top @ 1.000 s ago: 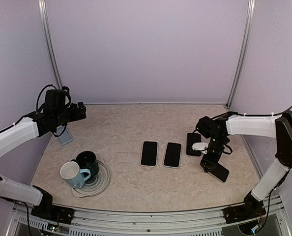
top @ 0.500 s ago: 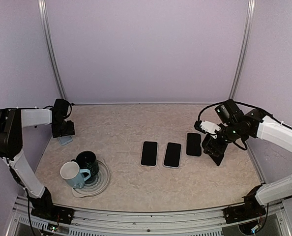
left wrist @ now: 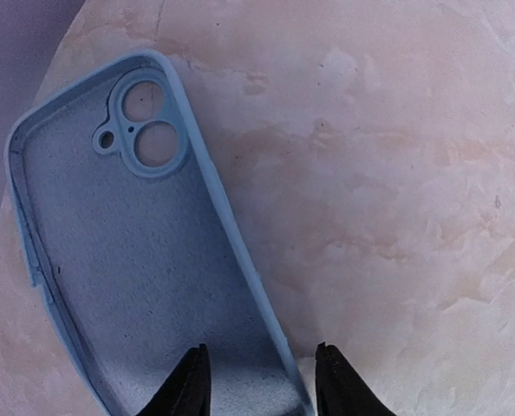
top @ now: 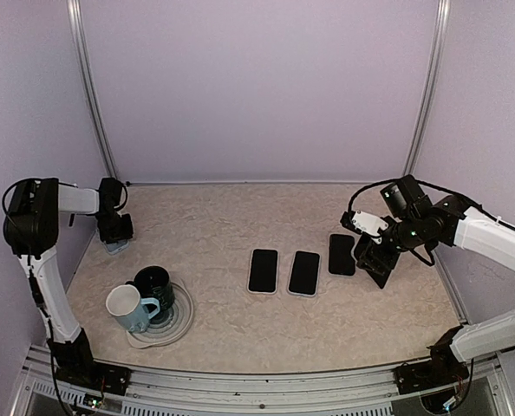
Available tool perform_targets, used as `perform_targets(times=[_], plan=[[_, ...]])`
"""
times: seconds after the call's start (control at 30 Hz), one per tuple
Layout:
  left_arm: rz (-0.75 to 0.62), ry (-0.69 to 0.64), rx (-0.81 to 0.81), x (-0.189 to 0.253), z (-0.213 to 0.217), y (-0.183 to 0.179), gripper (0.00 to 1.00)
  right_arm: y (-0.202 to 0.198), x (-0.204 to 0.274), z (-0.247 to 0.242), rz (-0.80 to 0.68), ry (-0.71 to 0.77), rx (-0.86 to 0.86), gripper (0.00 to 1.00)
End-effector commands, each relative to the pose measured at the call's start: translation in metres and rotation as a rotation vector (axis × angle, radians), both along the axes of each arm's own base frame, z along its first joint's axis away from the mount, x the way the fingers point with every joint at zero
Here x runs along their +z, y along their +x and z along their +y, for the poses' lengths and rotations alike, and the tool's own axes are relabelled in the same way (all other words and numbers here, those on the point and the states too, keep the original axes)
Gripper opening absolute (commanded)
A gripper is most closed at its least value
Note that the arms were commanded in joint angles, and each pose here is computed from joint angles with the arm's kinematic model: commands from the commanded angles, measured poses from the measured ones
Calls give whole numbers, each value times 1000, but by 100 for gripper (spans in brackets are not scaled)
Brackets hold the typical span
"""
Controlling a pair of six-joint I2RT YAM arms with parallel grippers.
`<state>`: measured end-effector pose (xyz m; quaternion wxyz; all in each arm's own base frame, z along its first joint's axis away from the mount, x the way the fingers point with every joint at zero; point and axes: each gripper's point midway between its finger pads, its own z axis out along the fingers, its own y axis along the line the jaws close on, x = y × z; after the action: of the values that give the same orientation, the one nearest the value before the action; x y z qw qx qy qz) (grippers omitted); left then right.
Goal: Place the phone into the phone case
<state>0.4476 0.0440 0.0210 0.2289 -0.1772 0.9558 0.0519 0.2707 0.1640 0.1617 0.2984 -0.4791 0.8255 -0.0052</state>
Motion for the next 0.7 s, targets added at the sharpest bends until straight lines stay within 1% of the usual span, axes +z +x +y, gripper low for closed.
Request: perform_targets(times=[0.0,0.03,0.1,0.13,0.2,0.3,0.43,0.47,0.5,0.53,0.6,0.67], plan=[[15,-57,3,-18,-4,4,35,9,19,4,-59,39,-18,58],[15,-66,0,-21,-6,3,27,11,20,4,-63,39,-24,58],[9,-89,-10,-24,-11,1,7,14,25,4,-77,44,-34,57],[7,-103,-16,-25,-14,-1,0,16,30,5,-89,52,-42,57],[-5,-134,-28,-25,-20,-4,0,19,37,5,-110,65,-56,57],[-59,-148,-46,-7,-30,-5,0,22,46,5,-141,87,-67,57],[-154,-54,-117,46,-57,1,0,22,51,8,-154,113,-69,57],[-188,-33,-131,66,-66,3,0,23,53,8,-157,119,-72,57],[-223,-19,-148,86,-77,4,0,24,56,9,-161,128,-77,57],[-255,-13,-185,103,-97,3,0,25,59,9,-169,136,-82,57],[-352,-6,-230,151,-127,-2,0,28,66,9,-189,148,-96,56],[-444,-26,-324,193,-180,-21,0,31,74,10,-207,164,-101,56]])
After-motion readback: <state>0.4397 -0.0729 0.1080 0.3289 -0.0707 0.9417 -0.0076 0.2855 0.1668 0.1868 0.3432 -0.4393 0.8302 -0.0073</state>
